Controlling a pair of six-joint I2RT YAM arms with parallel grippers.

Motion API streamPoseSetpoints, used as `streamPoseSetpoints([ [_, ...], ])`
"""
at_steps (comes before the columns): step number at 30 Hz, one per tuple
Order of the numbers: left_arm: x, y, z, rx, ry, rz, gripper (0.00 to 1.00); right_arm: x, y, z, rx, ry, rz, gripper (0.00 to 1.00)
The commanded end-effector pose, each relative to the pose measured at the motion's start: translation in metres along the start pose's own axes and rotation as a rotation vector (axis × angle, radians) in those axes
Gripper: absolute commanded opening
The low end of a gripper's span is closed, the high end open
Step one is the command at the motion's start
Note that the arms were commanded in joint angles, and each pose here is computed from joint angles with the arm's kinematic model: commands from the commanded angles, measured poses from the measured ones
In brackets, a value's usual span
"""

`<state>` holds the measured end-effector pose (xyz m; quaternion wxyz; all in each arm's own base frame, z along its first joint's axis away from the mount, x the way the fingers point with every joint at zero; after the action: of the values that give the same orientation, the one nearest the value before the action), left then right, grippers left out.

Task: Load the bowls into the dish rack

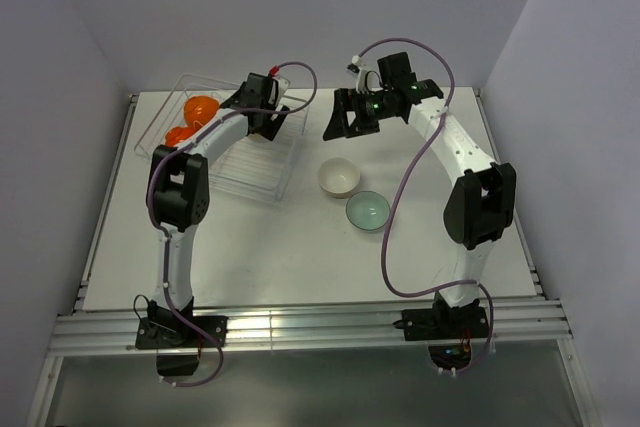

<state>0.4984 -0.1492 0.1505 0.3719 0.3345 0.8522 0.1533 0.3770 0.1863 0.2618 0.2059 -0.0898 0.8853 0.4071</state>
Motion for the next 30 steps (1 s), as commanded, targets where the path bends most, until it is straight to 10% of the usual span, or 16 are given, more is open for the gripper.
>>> streamPoseSetpoints([
  [1, 0.009, -0.006, 0.008, -0.005, 0.059, 0.013, 0.99, -0.004, 0.011, -0.016, -0.019, -0.033, -0.039, 0.98],
  [30, -0.005, -0.014, -0.007, 0.083, -0.035, 0.058, 0.99, -0.002, 0.001, -0.017, 0.005, -0.020, -0.030, 0.98],
])
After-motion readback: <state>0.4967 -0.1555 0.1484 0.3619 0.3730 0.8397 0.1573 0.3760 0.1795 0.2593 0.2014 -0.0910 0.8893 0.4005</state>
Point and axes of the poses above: each gripper's point midway between its finger pads, its own z axis out along the fingers, its own y axis along the line the jaws close on, x = y × z, the point moved 7 cm from there along -z, back along the fingers, and after that the axes turned 13 degrees about z, right-handed, at the moved point
